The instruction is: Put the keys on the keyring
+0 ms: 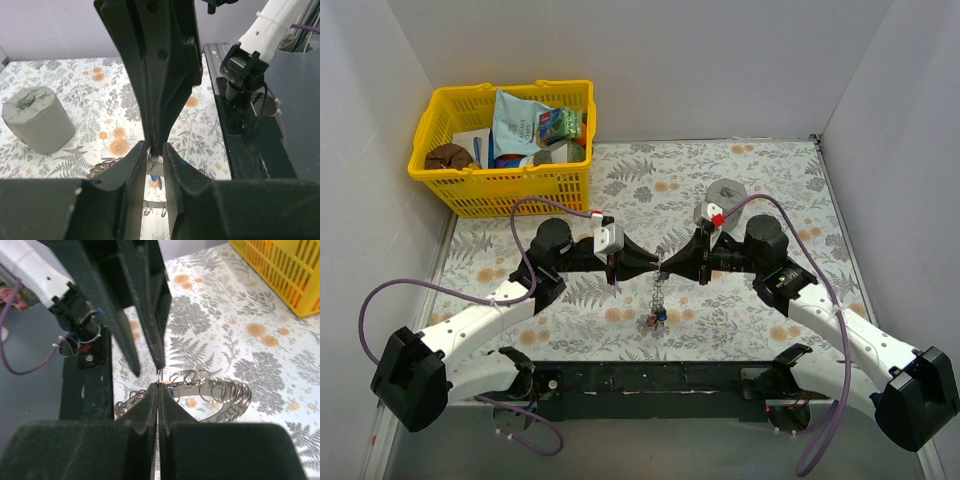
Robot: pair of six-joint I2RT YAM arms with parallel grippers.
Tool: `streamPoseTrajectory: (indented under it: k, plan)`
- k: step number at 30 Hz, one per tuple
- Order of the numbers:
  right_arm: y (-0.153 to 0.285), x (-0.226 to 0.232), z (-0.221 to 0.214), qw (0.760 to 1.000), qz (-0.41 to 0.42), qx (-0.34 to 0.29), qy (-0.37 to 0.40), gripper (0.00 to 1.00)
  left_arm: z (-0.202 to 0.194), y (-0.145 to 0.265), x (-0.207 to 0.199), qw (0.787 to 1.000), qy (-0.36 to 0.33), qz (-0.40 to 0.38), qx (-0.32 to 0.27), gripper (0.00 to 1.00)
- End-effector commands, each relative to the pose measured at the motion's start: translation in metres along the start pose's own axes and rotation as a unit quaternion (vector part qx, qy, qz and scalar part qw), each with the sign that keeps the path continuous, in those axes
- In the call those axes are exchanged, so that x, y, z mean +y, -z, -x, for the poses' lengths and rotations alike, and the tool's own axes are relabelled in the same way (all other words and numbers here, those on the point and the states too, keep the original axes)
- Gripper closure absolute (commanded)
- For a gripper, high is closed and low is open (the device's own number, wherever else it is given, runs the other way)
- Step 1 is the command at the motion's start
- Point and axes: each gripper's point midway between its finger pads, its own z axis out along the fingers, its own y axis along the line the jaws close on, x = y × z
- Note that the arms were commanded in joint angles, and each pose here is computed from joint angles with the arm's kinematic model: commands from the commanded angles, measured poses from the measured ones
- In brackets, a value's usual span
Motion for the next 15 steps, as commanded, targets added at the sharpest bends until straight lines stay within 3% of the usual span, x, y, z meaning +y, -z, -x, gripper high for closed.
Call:
streamPoseTrajectory:
  k: [1, 5, 8, 15]
  plan:
    - [0.005, -0.016, 0.0, 0.997, -0.036, 0.062, 0.029, 0.99, 0.019, 0.004, 0.002, 0.999, -0.04, -0.002, 0.03, 0.73]
    - [0.008, -0.018, -0.001, 0.993, -0.033, 0.101, 0.044, 0.99, 0.018, 0.002, 0.009, 0.996, -0.049, -0.01, 0.074, 0.61]
    - [0.008, -0.017, -0.012, 0.991, -0.017, 0.132, 0.034, 0.99, -0.008, 0.004, 0.009, 0.991, -0.022, -0.028, 0.13, 0.54]
    - [0.003, -0.013, -0.019, 0.985, 0.03, 0.171, 0.021, 0.99, -0.028, 0.0, 0.006, 0.981, 0.008, -0.082, 0.177, 0.53]
